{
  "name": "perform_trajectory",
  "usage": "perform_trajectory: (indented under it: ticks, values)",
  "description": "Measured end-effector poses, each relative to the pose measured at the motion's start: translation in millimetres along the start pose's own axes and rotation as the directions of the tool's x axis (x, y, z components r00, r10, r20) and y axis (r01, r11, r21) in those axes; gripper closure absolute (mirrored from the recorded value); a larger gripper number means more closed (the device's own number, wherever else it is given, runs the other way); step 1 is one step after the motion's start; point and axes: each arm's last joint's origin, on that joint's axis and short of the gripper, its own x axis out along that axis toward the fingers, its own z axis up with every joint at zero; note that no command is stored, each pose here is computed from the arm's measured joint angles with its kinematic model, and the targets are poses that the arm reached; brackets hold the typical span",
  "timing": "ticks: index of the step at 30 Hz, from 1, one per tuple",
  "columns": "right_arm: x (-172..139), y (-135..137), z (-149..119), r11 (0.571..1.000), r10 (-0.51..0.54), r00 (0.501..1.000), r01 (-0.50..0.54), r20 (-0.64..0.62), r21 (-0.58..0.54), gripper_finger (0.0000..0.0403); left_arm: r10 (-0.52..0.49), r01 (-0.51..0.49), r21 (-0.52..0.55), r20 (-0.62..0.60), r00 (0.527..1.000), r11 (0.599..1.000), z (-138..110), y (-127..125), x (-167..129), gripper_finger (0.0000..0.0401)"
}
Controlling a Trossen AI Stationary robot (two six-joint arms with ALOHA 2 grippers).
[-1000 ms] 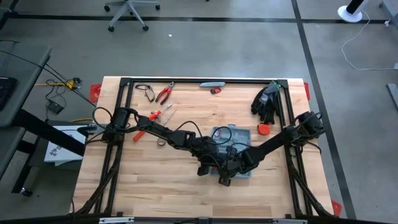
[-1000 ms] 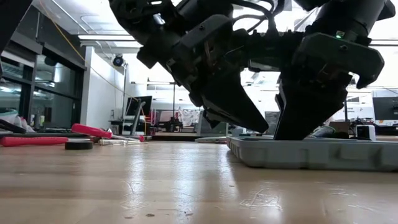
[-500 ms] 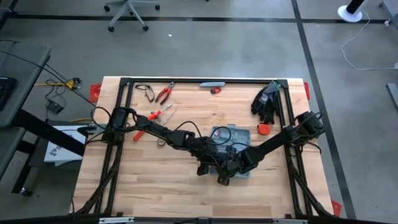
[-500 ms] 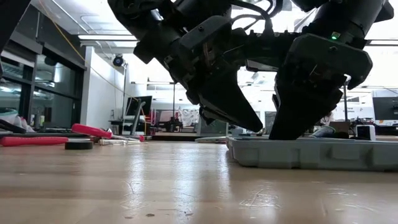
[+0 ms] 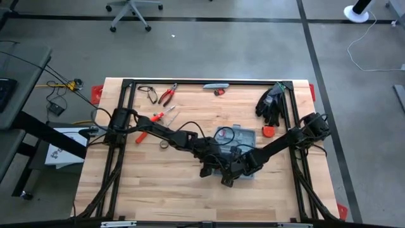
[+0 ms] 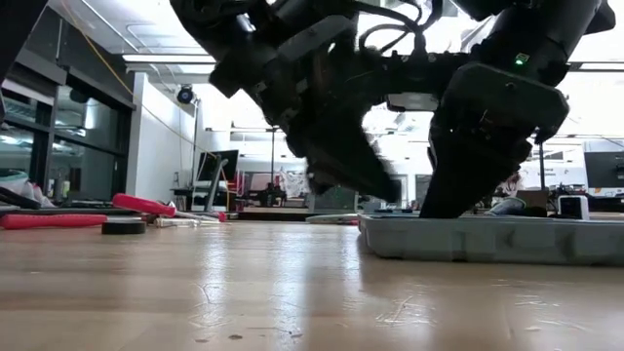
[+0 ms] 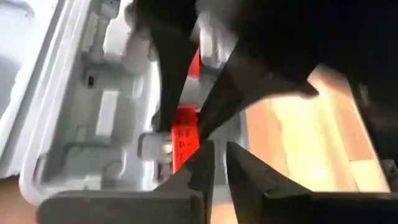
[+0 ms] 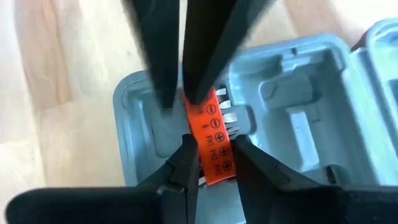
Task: Prefit tool cases
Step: Put the orange multi-bit set into the gray tool case
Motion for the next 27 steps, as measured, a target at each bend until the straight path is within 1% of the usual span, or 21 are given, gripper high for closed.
perform_trajectory:
  ticks: [1, 2, 3, 8, 13, 16, 21, 27]
  values:
    - [-1, 0, 1, 1.000, -0.003, 1.000, 0.003, 0.013, 0.002, 0.0323, 0.016, -0.016, -0.009, -0.024, 1.000, 1.000, -4, 2, -1, 0.0351]
    - [-2, 0, 2, 1.000, -0.003, 1.000, 0.003, 0.016, 0.003, 0.0323, 0.009, -0.009, -0.009, -0.015, 1.000, 1.000, -1, 2, -2, 0.0343]
    - [-2, 0, 2, 1.000, -0.012, 1.000, 0.012, 0.021, 0.004, 0.0323, 0.023, -0.023, -0.008, -0.009, 1.000, 1.000, 0, 2, -4, 0.0334]
    - [-2, -2, 3, 1.000, -0.017, 1.000, 0.016, 0.024, 0.016, 0.0323, 0.025, -0.025, -0.017, -0.023, 0.999, 1.000, 0, 4, -6, 0.0291]
    - [-2, -2, 3, 0.999, -0.018, 1.000, 0.017, 0.023, 0.031, 0.0323, 0.022, -0.023, -0.015, -0.030, 0.999, 1.000, 0, -1, -8, 0.0261]
    - [-2, -2, 3, 0.999, -0.020, 1.000, 0.019, 0.024, 0.037, 0.0323, 0.031, -0.031, -0.015, -0.031, 0.999, 0.999, 2, -2, -13, 0.0253]
    - [-2, -2, 3, 0.999, -0.021, 1.000, 0.020, 0.020, 0.038, 0.0323, 0.047, -0.048, -0.024, -0.010, 0.999, 0.999, 9, 0, -25, 0.0252]
    - [-4, -2, 3, 0.999, -0.020, 1.000, 0.019, 0.014, 0.035, 0.0323, 0.058, -0.059, -0.032, -0.019, 0.998, 0.998, 9, 3, -27, 0.0252]
